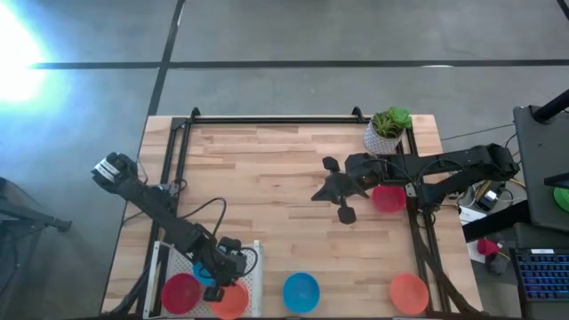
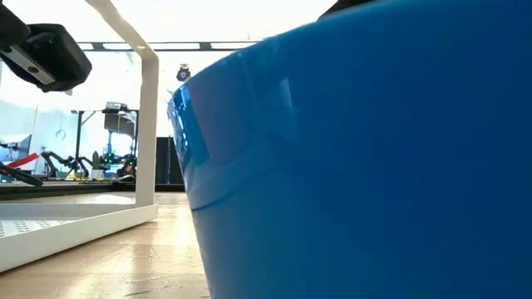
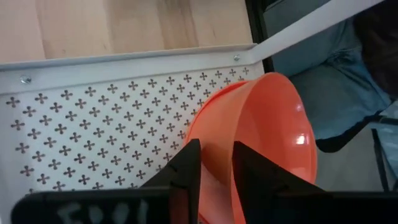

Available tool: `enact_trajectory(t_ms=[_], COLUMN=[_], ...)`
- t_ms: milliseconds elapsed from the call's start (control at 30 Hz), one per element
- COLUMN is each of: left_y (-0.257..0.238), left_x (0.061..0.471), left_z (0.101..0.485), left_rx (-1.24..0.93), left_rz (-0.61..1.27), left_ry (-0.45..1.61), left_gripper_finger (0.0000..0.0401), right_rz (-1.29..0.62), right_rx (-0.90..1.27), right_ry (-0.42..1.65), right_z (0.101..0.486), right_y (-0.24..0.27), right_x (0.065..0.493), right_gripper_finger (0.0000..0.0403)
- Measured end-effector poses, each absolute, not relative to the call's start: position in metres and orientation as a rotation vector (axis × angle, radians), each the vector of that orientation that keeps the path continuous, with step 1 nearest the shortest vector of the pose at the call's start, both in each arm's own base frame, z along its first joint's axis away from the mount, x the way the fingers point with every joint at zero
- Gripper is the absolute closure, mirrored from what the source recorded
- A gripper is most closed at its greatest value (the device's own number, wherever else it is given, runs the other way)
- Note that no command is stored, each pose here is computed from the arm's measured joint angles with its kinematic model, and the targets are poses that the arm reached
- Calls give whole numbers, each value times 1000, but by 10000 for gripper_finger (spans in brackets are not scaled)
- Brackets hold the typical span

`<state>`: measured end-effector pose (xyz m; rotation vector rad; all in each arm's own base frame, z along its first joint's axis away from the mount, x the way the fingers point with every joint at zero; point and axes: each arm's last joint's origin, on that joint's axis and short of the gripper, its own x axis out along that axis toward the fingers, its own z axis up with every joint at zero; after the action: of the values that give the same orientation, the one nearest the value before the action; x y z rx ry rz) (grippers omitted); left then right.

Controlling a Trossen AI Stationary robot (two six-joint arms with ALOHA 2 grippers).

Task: Pick & Place Mini bowls
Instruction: Stack the top orange bowl on top of the orange bowl on the shelf

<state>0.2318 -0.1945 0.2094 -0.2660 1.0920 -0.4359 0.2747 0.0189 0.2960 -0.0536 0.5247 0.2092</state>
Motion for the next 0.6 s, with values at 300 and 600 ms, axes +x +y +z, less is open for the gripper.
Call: enact_trajectory(t_ms=[300,600], left_y=[-195,-191], left_x=[231,229], left_z=[220,224], left_rx=[-277,-254], left_rz=[-478,-486], left_ry=[1122,1117], left_gripper_finger=[318,318], right_rz=[210,210], right_rx=[-56,-56], right_ry=[521,521], right_z=[296,296], right_y=[19,19], right_x=[275,275], right_gripper_finger=[394,394])
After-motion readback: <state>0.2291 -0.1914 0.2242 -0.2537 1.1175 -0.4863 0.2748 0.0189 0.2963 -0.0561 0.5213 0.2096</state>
